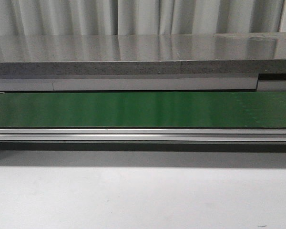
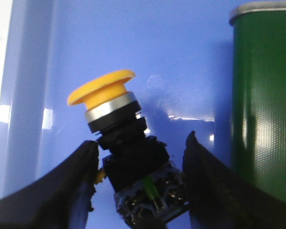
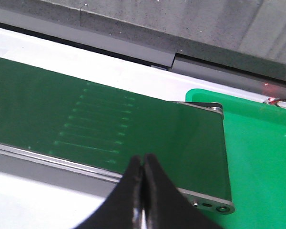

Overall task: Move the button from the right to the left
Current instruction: 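Lift the push-button with the left gripper and lower it into the blue tray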

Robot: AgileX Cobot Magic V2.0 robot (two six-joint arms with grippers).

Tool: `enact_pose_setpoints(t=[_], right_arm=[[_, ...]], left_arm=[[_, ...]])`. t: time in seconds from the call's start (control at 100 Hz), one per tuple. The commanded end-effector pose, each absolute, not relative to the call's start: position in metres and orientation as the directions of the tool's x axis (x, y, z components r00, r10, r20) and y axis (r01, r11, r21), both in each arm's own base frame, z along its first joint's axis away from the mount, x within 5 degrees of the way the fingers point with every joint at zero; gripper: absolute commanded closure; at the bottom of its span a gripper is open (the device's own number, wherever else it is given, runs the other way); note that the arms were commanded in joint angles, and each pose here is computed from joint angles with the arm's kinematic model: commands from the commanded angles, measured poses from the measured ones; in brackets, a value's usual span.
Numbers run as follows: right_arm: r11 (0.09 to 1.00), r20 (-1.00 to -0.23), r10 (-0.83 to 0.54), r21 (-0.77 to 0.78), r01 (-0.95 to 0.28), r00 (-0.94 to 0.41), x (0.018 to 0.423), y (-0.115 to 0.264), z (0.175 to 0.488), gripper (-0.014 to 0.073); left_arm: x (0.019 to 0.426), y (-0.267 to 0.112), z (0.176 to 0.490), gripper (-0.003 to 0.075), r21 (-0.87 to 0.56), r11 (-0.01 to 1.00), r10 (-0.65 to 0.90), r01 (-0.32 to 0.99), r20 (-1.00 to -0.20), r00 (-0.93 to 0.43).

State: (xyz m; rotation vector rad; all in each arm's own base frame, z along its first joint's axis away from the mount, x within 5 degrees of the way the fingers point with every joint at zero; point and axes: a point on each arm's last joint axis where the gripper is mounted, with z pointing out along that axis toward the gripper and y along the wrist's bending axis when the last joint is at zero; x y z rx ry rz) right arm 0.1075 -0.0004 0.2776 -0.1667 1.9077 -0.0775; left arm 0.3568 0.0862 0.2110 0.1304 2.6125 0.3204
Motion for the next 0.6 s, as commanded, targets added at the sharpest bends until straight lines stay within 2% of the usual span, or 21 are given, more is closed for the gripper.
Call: enact_pose_setpoints(t=[0.0,0.48,0.59], right_arm=[[0.99,-0.957,-0.144,-0.139,-0.036,-0.252,0.11,-0.003,0.292,0.0663],[0.99,-0.957,-0.144,-0.139,-0.037,-0.253,0.11,-0.003,0.292,0.0663],[0.99,-0.957,-0.144,-0.139,-0.037,-0.253,0.11,-0.003,0.292,0.0663]], left_arm=[[0.363,0.088,0.234,0.0496,0.274,0.962,0.17,0.01,-0.568,-0.805],[0.371,0.088,0.211,0.049,0.242,0.97,0.144,0.011,-0.541,-0.829],[0.371,0.088,0.211,0.0414,0.242,0.97,0.144,0.011,-0.541,-0.828]])
